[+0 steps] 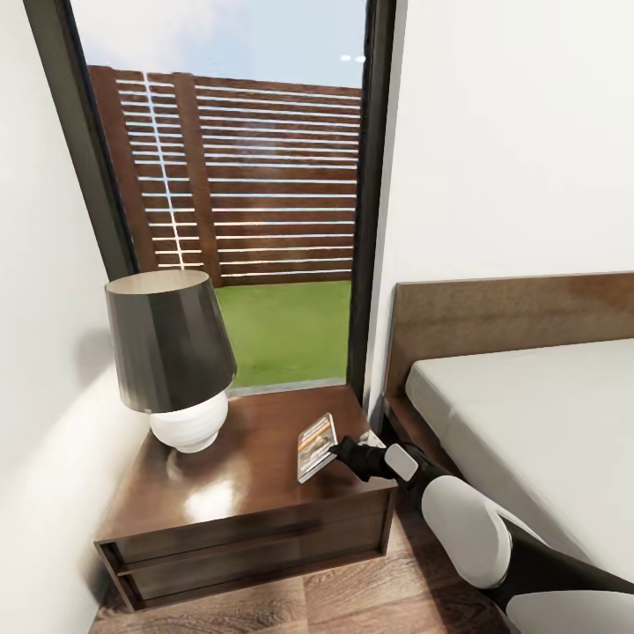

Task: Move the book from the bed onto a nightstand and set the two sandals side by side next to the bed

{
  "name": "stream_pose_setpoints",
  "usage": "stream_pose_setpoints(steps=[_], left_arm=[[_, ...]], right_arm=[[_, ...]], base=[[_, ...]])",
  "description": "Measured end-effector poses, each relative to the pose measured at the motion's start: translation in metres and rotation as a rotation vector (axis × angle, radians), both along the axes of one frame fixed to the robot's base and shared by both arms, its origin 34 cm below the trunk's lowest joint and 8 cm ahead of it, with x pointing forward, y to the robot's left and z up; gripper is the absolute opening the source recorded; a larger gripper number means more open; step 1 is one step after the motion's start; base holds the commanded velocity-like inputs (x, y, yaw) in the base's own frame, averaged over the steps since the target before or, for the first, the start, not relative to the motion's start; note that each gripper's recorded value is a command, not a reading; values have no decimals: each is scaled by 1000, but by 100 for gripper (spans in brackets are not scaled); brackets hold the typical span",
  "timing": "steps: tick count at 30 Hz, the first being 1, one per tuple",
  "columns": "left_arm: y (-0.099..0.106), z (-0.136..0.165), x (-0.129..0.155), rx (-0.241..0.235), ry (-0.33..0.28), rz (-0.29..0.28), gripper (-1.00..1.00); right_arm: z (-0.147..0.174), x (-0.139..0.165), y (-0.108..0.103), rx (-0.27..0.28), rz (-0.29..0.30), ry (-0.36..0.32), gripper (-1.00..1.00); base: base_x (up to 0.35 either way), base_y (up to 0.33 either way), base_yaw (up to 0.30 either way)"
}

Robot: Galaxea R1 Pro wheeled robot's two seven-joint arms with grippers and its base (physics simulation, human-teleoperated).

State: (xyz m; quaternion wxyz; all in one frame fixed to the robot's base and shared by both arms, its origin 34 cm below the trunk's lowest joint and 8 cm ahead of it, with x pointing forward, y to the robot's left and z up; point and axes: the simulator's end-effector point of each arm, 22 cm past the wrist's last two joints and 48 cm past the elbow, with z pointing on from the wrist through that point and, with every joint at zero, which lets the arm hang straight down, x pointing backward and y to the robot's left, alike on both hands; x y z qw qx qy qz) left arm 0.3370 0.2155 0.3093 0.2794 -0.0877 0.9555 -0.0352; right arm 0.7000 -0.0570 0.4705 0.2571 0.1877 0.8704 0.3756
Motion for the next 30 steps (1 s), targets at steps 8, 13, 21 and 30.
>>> stream_pose_setpoints(steps=[8, 13, 21, 30], left_arm=[[0, 0, 0, 0, -1, 0, 100], [0, 0, 0, 0, -2, -1, 100], [0, 0, 0, 0, -1, -1, 100], [0, 0, 0, 0, -2, -2, 100]], right_arm=[[0, 0, 0, -1, 0, 1, -100], [0, 0, 0, -1, 0, 1, -100], [0, 0, 0, 0, 0, 1, -100], [0, 0, 0, 0, 0, 1, -100]], base=[[10, 0, 0], [66, 0, 0], [23, 0, 0], [4, 0, 0]])
